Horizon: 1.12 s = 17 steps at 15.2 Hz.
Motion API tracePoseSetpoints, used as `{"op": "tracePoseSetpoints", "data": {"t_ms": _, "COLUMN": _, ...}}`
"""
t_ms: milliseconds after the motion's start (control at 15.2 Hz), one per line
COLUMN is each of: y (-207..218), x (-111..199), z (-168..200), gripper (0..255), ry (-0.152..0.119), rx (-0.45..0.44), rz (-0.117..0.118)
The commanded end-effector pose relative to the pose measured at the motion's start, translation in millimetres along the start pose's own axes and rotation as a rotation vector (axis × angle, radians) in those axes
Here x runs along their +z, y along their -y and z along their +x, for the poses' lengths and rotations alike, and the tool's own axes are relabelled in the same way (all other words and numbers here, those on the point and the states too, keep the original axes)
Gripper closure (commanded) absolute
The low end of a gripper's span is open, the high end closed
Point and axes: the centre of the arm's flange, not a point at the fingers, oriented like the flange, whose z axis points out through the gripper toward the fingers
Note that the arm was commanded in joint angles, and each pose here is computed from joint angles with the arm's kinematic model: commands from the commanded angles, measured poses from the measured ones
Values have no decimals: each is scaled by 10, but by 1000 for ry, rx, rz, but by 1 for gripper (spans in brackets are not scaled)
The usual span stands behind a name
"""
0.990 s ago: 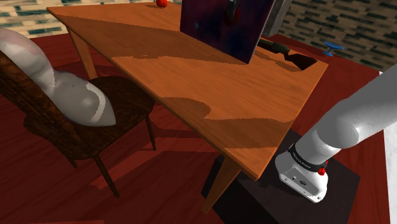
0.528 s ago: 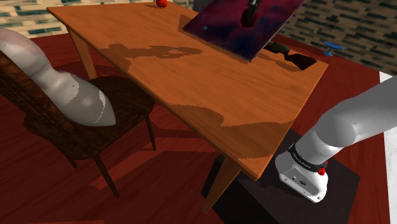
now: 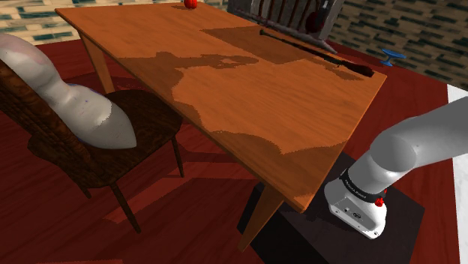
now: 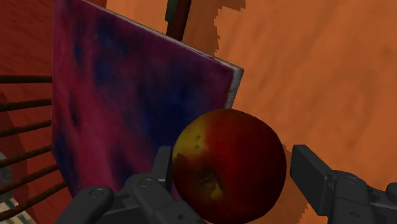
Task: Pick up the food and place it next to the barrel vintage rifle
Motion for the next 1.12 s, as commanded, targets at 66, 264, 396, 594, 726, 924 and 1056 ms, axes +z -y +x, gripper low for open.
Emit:
{"op": "tracePoseSetpoints", "data": {"t_ms": 66, "y": -229, "x": 130, "z": -307, "gripper": 255, "ry": -1, "rx": -1, "rz": 0}}
{"op": "tracePoseSetpoints", "data": {"t_ms": 264, "y": -450, "x": 268, "z": -605, "gripper": 255, "ry": -1, "rx": -1, "rz": 0}}
{"op": "tracePoseSetpoints", "data": {"t_ms": 396, "y": -598, "x": 360, "z": -803, "gripper": 255, "ry": -1, "rx": -1, "rz": 0}}
{"op": "tracePoseSetpoints", "data": {"t_ms": 594, "y": -820, "x": 498, "z": -1101, "gripper": 255, "ry": -1, "rx": -1, "rz": 0}}
{"op": "tracePoseSetpoints", "data": {"t_ms": 726, "y": -968, "x": 590, "z": -1299, "gripper": 255, "ry": -1, "rx": -1, "rz": 0}}
{"op": "tracePoseSetpoints", "data": {"t_ms": 924, "y": -1190, "x": 728, "z": -1597, "gripper": 255, "ry": -1, "rx": -1, "rz": 0}}
{"op": "tracePoseSetpoints", "data": {"t_ms": 1056, "y": -1338, "x": 820, "z": -1795, "gripper": 255, "ry": -1, "rx": -1, "rz": 0}}
